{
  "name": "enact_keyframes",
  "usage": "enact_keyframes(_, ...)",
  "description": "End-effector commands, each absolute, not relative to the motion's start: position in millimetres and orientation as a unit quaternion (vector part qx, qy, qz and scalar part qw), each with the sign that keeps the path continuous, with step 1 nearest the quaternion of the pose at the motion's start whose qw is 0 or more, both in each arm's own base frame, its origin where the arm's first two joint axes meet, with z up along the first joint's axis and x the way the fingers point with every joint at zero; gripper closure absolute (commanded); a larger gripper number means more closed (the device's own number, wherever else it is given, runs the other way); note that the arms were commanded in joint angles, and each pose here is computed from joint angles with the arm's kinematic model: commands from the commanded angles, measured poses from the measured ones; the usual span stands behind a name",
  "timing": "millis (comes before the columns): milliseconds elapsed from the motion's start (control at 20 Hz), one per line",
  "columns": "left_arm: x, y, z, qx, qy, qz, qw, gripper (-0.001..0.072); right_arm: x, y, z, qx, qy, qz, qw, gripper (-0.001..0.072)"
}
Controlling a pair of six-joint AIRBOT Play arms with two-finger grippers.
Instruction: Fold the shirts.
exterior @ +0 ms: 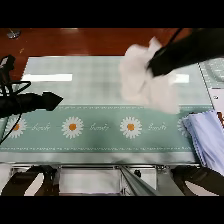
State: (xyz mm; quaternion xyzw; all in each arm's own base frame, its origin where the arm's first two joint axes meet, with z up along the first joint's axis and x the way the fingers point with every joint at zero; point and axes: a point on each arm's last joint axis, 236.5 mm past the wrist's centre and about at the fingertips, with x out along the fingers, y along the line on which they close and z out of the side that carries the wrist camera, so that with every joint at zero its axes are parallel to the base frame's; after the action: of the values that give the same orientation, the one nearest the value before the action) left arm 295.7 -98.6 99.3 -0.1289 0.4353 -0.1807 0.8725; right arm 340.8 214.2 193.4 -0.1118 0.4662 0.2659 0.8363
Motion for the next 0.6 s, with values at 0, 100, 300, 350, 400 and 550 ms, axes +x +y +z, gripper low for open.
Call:
enact_keyframes(0,296,-102,80,-0.157,0.468,-0.173,0.852,0.0006,317,264,74,-0.147,0.556,0.280,0.769,0.0691)
enact_keyframes(100,296,-106,65,-0.171,0.497,-0.175,0.832,0.0006,315,290,22,-0.133,0.596,0.278,0.742,0.0691)
enact_keyframes(300,306,-122,40,-0.212,0.530,-0.184,0.800,0.0006,305,354,-22,-0.012,0.637,0.321,0.701,0.0677)
enact_keyframes(350,305,-129,31,-0.210,0.543,-0.190,0.790,0.0006,302,364,-22,-0.002,0.637,0.340,0.692,0.0395)
enact_keyframes(400,301,-139,23,-0.204,0.557,-0.200,0.780,0.0006,303,365,-17,-0.011,0.633,0.355,0.687,0.0082)
enact_keyframes(550,296,-169,9,-0.182,0.571,-0.227,0.767,0.0006,335,314,22,-0.051,0.618,0.326,0.713,0.0085)
